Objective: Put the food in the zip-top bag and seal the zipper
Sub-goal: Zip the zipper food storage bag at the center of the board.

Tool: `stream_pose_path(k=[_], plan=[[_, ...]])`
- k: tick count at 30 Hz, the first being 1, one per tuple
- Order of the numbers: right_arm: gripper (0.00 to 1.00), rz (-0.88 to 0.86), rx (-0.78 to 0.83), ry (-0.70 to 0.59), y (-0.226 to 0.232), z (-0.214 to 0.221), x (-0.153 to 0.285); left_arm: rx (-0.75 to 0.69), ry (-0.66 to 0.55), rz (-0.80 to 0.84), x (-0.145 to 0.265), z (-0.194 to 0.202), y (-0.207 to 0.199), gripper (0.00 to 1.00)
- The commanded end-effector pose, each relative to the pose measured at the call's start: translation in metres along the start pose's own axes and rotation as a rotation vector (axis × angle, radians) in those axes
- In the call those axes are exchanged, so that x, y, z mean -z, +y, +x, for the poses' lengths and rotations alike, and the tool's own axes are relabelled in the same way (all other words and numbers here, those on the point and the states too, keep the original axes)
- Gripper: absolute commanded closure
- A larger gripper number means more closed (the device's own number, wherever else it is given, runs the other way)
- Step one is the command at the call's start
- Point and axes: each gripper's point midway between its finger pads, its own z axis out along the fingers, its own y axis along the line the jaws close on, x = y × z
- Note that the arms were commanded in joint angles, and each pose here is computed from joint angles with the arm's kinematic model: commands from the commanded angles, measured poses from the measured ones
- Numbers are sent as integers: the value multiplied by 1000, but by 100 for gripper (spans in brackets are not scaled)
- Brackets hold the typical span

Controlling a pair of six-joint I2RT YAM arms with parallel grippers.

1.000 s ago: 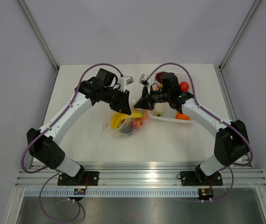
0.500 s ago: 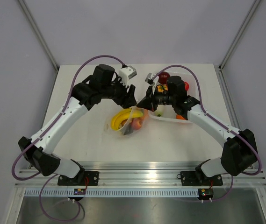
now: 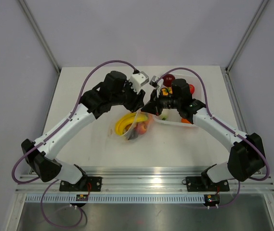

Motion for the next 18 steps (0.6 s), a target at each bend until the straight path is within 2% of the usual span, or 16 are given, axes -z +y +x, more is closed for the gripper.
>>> stream_pose_path(k=[1,6,11,18], plan=[[100,-15,63,-74,14,-36,7,-39,-68,-28,0,-14,4,53],[100,-16,59,-68,14,-33,7,-43,-54,27,-5,-8,-5,54],[100,-24,57,-62,15,-31,7,-39,-40,67,-10,-3,-11,67],[100,-35,56,-53,17,-28,7,-37,-29,83,-14,0,-13,66]])
